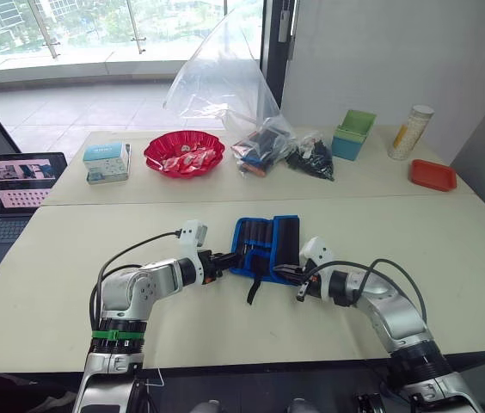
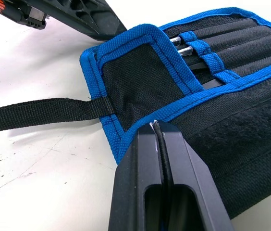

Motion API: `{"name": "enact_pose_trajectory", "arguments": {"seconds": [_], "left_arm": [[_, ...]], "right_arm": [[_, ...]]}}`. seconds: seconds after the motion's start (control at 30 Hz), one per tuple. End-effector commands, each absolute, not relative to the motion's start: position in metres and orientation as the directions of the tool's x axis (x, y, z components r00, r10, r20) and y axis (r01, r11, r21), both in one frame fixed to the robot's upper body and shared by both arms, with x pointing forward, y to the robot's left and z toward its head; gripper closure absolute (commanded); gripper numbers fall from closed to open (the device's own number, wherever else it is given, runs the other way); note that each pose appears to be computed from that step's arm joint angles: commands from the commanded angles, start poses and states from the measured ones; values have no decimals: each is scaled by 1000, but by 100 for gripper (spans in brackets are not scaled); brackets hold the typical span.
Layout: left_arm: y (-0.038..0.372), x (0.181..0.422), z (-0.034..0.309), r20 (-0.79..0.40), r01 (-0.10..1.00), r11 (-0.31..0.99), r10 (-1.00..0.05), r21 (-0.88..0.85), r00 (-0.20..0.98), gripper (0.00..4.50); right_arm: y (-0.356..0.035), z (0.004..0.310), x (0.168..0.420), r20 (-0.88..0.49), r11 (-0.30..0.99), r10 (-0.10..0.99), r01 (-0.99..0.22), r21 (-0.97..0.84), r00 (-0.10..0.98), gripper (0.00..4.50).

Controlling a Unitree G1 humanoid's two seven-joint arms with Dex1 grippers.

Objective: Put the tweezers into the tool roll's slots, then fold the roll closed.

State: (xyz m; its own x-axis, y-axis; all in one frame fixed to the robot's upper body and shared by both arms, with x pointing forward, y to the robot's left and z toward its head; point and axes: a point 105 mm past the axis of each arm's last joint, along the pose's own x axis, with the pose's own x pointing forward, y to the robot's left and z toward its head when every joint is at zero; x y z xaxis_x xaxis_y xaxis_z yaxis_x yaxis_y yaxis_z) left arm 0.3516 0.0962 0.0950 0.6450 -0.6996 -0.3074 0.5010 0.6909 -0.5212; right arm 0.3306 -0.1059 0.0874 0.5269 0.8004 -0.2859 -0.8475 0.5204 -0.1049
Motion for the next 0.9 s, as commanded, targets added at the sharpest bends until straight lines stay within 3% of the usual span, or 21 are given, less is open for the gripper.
{"name": "enact_pose_trajectory", "arguments": {"seconds": [0.03, 0.1, 0.3, 0.5, 0.7, 0.9], "left_arm": [[97, 350, 95, -295, 502, 681, -706, -533, 644, 386], [99, 351, 96, -290, 496, 683, -701, -537, 651, 445], [102, 355, 102, -257, 490, 673, -698, -555, 668, 445], [104, 361, 131, -117, 540, 623, -709, -566, 695, 445], [86, 344, 142, -62, 650, 539, -793, -536, 606, 445], [61, 345, 136, -78, 664, 493, -831, -562, 551, 445]], "right_arm": [[-107, 78, 328, -322, 521, 791, -849, -90, 520, 450], [-107, 77, 328, -324, 521, 791, -849, -90, 519, 450], [-107, 76, 327, -328, 519, 791, -850, -90, 517, 450], [-108, 76, 328, -333, 522, 786, -848, -95, 521, 450], [-114, 71, 321, -337, 536, 780, -841, -76, 528, 450], [-116, 74, 324, -327, 561, 766, -824, -78, 553, 450]]}}
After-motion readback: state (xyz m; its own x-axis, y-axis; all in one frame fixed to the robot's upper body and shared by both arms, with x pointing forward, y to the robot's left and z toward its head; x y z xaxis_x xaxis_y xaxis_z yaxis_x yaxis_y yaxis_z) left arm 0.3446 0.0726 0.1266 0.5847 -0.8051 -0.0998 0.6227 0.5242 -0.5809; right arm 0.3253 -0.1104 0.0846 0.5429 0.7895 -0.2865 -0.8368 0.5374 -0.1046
